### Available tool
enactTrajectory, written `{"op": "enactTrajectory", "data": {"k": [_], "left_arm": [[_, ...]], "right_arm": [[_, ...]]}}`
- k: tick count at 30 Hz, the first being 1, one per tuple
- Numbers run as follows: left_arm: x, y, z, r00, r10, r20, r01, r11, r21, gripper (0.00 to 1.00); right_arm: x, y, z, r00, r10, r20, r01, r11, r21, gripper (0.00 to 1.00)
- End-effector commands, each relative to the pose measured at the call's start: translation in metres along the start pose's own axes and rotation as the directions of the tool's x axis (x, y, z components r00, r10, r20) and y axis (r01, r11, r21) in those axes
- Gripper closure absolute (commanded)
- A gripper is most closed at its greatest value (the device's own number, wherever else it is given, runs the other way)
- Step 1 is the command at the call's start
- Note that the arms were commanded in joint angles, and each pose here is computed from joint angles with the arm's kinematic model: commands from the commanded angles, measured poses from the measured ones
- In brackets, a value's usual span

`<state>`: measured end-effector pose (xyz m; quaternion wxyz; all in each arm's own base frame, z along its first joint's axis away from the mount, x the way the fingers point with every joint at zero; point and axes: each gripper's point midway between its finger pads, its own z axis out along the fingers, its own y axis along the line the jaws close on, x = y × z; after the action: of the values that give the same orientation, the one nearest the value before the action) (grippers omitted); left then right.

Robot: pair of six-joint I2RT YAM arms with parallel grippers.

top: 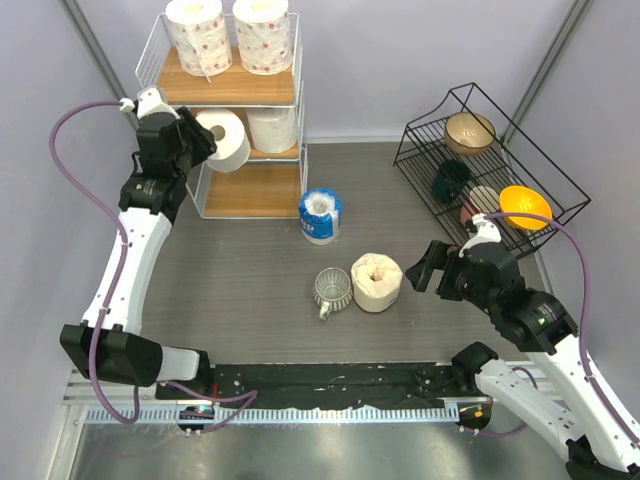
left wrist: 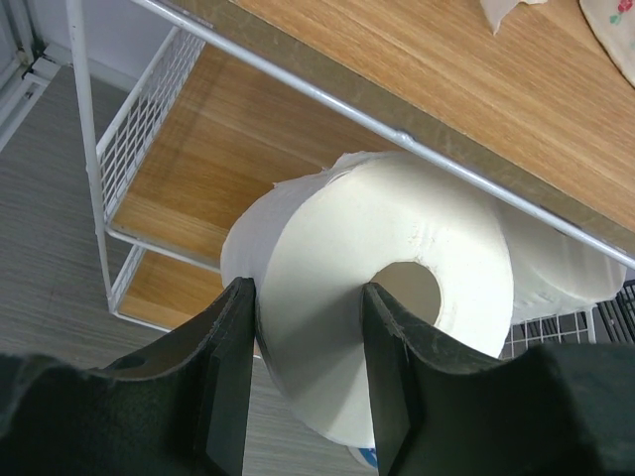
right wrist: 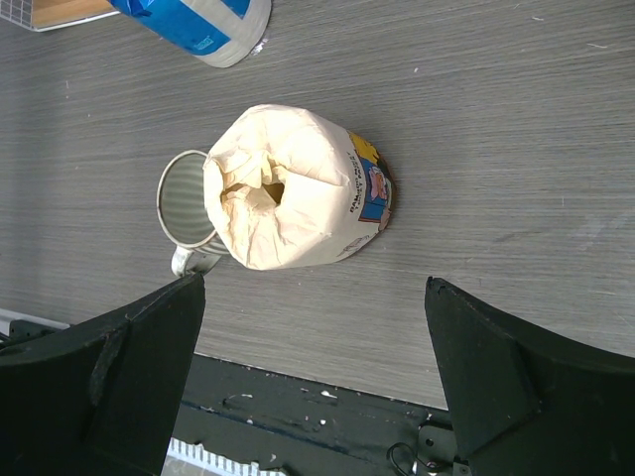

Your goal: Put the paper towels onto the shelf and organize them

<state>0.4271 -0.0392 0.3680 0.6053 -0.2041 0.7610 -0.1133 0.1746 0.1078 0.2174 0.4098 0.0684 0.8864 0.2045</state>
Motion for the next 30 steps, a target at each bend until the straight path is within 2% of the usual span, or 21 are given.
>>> {"op": "enactTrajectory", "data": {"k": [1, 14, 20, 24, 25, 30], "left_arm": [[-0.063, -0.024, -0.006, 0.979, -0.072, 0.189, 0.056, 0.995, 0.089, 0.73], [-0.078, -0.021, 0.014, 0.963, -0.131, 0.237, 0.113, 0.990, 0.088, 0.74], [-0.071, -0.020, 0.025, 0.961, -0.151, 0.232, 0.134, 0.987, 0.088, 0.73], [-0.066, -0.018, 0.028, 0.961, -0.157, 0.226, 0.141, 0.986, 0.084, 0.61], [-0.066, -0.018, 0.028, 0.961, -0.157, 0.227, 0.141, 0.986, 0.083, 0.55], [-0.067, -0.018, 0.020, 0.960, -0.156, 0.231, 0.138, 0.986, 0.091, 0.43]], "right_arm": [[-0.005, 0.002, -0.003, 1.000, 0.003, 0.015, -0.003, 1.000, -0.003, 0.02], [-0.001, -0.002, 0.000, 1.000, -0.003, 0.004, 0.003, 1.000, 0.015, 0.02], [0.000, -0.004, 0.001, 1.000, -0.005, 0.003, 0.005, 1.000, 0.022, 0.02], [0.000, -0.003, 0.001, 1.000, -0.007, 0.001, 0.007, 1.000, 0.019, 0.02], [0.001, -0.004, 0.001, 1.000, -0.007, -0.002, 0.007, 1.000, 0.021, 0.02], [0.000, -0.003, 0.001, 1.000, -0.007, -0.001, 0.007, 1.000, 0.017, 0.02]]}}
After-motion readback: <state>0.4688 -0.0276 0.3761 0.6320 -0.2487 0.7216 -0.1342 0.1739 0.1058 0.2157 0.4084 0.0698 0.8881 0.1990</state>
